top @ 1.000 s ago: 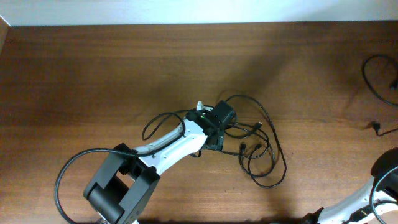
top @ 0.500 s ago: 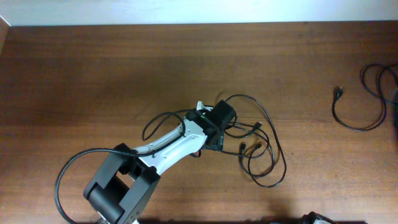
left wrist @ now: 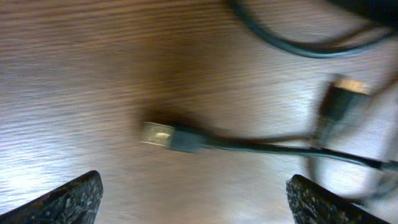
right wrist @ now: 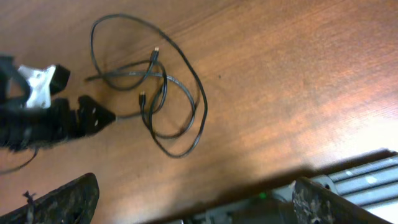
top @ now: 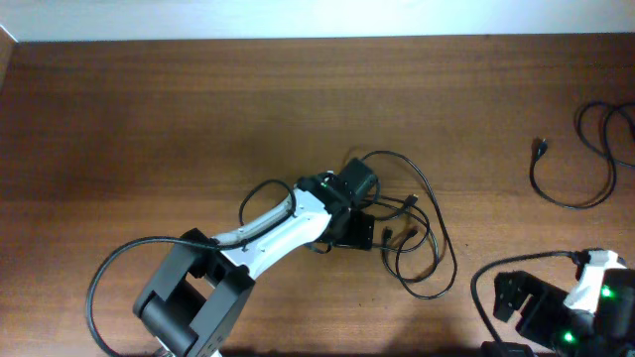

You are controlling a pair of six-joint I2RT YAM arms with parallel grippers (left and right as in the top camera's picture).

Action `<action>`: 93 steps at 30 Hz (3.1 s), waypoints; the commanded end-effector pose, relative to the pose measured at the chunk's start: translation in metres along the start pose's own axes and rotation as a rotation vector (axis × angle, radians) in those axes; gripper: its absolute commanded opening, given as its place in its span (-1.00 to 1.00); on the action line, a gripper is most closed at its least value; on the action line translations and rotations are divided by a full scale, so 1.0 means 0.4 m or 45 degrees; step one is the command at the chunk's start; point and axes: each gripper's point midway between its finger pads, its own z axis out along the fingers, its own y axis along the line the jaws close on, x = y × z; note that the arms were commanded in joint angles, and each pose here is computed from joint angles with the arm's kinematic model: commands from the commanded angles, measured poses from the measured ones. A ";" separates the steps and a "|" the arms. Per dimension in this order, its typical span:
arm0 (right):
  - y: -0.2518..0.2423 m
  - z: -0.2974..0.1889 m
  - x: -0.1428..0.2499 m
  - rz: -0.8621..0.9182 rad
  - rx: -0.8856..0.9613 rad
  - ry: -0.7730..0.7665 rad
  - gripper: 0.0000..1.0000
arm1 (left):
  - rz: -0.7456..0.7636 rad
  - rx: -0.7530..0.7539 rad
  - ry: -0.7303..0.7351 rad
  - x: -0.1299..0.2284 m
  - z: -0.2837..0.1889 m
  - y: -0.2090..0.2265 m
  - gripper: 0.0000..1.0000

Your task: Untangle cables

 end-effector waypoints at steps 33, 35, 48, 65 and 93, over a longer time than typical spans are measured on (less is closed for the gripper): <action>0.266 -0.043 -0.003 -0.618 -0.813 -0.087 0.97 | 0.396 0.774 -1.299 -0.082 -0.962 -0.213 -1.00; 0.303 -0.046 0.011 -0.832 -0.971 -0.142 0.97 | 0.339 0.844 -1.331 -0.088 -0.992 -0.222 -1.00; 0.445 0.092 -0.146 -1.015 -1.406 -0.299 0.44 | 0.094 1.144 -1.187 -0.065 -1.032 -0.254 -1.00; 0.512 0.210 -0.216 -1.010 -1.102 -0.341 -0.92 | -0.241 0.668 -1.272 -0.152 -0.928 -0.067 0.16; -0.704 0.394 -0.372 0.783 1.369 0.061 -0.92 | -0.290 0.254 -0.925 -0.168 -0.656 -0.002 0.98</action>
